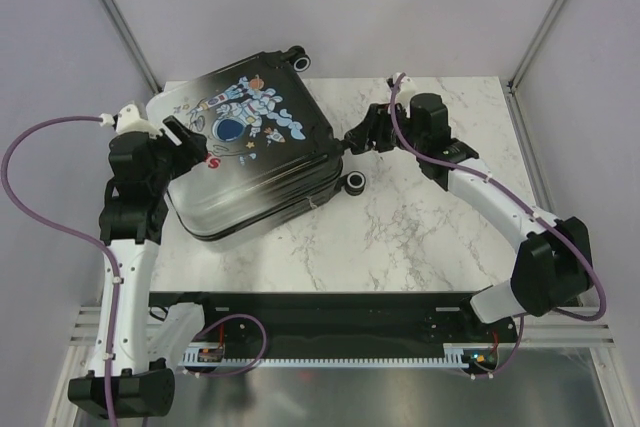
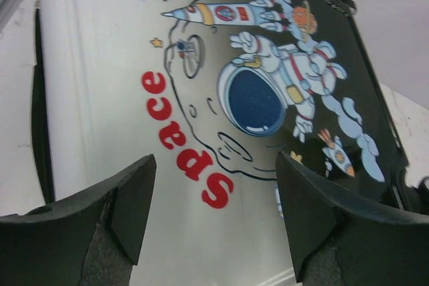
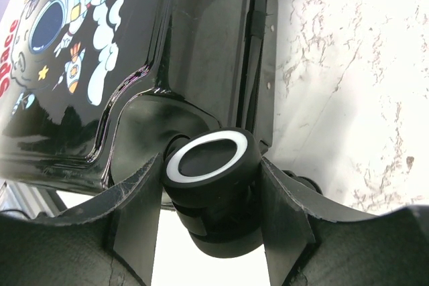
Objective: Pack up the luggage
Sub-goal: Zip the luggage at the center of the board.
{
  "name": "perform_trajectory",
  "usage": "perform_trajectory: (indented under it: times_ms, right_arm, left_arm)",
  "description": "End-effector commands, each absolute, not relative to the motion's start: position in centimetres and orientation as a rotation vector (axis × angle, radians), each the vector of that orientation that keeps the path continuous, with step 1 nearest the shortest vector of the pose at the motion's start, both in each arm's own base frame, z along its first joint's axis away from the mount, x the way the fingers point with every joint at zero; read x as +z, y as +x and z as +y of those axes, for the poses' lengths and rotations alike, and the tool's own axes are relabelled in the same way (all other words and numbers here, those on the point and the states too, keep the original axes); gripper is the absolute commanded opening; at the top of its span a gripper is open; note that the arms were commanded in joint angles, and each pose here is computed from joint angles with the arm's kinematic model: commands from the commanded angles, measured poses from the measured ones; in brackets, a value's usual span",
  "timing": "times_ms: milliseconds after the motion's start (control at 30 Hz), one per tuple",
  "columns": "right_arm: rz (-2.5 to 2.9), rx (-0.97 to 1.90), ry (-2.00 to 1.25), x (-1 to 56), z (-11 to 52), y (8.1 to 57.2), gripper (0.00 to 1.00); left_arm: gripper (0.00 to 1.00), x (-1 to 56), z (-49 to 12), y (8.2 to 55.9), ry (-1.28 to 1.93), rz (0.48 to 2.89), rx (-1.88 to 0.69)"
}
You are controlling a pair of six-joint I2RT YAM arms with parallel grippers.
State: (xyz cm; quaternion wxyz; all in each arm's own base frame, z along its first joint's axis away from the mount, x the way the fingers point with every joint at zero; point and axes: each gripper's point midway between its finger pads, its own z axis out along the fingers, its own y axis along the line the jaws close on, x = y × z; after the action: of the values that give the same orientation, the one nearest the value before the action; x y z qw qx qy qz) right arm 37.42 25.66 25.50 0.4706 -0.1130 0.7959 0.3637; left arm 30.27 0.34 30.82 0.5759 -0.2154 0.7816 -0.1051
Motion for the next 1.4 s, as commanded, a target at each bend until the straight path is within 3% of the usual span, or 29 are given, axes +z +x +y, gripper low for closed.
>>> perform_trajectory:
  times_ms: [0, 400, 467, 500, 533, 767, 900, 1067, 1367]
  right_arm:
    - [1.476, 1.046, -0.440, 37.5, 29.7, 37.4, 0.00]
    - [1.506, 1.054, -0.464, 36.2, 32.0, 38.6, 0.00]
    - [1.526, 1.042, -0.462, 35.4, 31.8, 38.7, 0.10]
    - [1.542, 1.036, -0.459, 34.9, 31.7, 38.7, 0.32]
    - [1.547, 1.023, -0.468, 34.7, 31.6, 38.6, 0.41]
    - [1.677, 0.849, -0.486, 31.8, 28.7, 37.4, 0.75]
    - [1.726, 0.757, -0.453, 29.7, 25.7, 35.0, 0.84]
    - [1.787, 0.774, -0.513, 25.7, 26.1, 31.3, 0.85]
    - [1.787, 0.858, -0.610, 20.6, 33.4, 28.1, 0.81]
  left_arm:
    - [0.78, 34.5, -1.5, 30.7, -0.328, 1.746, -0.322]
    - [0.77, 30.8, -8.1, 32.1, -0.198, 1.848, -0.545]
    - [0.78, 28.5, -8.1, 32.5, -0.240, 1.906, -0.548]
    - [0.78, 27.7, -8.1, 32.5, -0.261, 1.924, -0.545]
    - [0.77, 26.1, -7.7, 32.6, -0.293, 1.962, -0.523]
    - [0.78, 21.9, -6.3, 31.8, -0.424, 2.076, -0.437]
    - [0.78, 21.9, -6.1, 31.4, -0.447, 2.067, -0.438]
    - [0.79, 23.0, -6.2, 31.0, -0.466, 2.043, -0.463]
    - [0.79, 28.6, -6.4, 30.8, -0.449, 1.947, -0.507]
